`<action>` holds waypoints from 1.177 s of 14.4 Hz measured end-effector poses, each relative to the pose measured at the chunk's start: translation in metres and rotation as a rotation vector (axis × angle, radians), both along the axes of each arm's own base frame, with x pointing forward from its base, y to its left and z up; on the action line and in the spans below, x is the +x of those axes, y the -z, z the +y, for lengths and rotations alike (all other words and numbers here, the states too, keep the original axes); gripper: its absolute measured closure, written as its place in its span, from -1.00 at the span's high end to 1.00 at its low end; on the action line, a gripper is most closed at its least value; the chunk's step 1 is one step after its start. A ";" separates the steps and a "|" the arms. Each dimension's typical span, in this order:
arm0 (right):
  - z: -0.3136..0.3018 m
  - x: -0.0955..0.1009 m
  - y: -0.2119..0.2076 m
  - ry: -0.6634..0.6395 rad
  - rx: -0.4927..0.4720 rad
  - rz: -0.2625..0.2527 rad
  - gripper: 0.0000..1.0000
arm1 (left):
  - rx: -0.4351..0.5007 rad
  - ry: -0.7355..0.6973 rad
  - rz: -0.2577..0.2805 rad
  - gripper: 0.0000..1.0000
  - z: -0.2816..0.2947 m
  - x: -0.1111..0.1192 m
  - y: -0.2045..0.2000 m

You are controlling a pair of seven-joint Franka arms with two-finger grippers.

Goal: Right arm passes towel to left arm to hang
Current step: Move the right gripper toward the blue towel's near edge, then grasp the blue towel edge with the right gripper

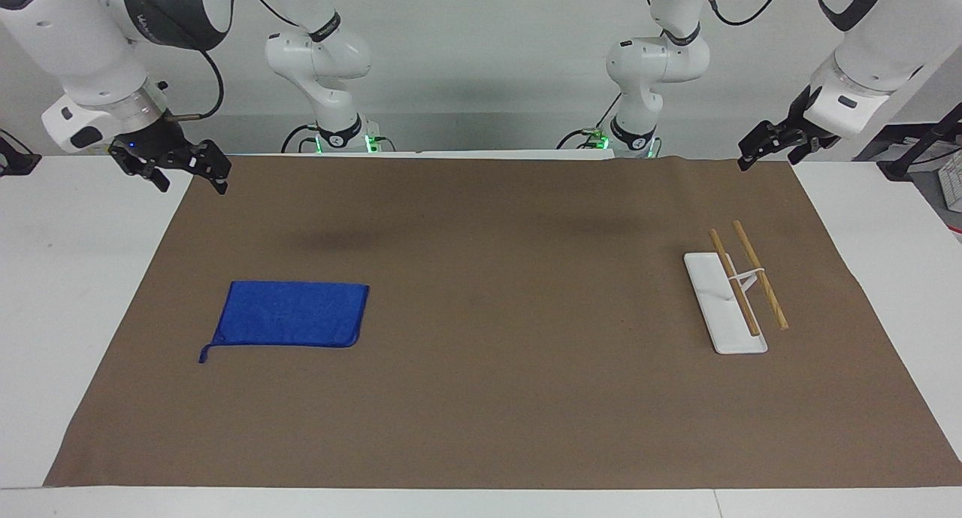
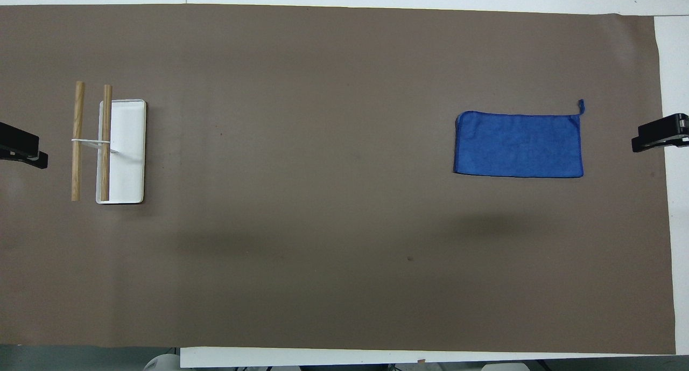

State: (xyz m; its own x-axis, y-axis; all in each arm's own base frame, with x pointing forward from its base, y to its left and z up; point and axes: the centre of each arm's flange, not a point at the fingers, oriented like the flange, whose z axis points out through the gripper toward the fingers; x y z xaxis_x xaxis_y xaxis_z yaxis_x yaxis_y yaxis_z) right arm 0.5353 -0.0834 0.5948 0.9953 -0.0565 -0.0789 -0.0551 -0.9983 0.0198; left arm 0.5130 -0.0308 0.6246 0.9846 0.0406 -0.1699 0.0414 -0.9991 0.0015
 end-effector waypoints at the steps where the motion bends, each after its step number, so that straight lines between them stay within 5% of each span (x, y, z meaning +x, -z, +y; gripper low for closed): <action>1: 0.000 0.000 0.000 0.000 0.000 0.000 1.00 | 0.000 0.000 0.000 1.00 0.000 0.000 0.000; 8: 0.004 0.006 0.007 -0.010 -0.004 -0.025 1.00 | 0.000 0.000 0.000 1.00 0.000 0.000 0.000; 17: 0.028 0.043 0.188 -0.061 -0.001 -0.171 1.00 | 0.000 0.000 0.000 1.00 0.000 0.000 0.000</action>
State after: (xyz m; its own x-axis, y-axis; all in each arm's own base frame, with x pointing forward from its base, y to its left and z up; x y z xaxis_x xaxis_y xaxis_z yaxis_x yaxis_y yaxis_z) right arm 0.5782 -0.0553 0.4064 0.9957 0.0043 0.0922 0.0028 -0.9999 0.0164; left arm 0.5130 -0.0308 0.6246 0.9846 0.0406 -0.1699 0.0414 -0.9991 0.0015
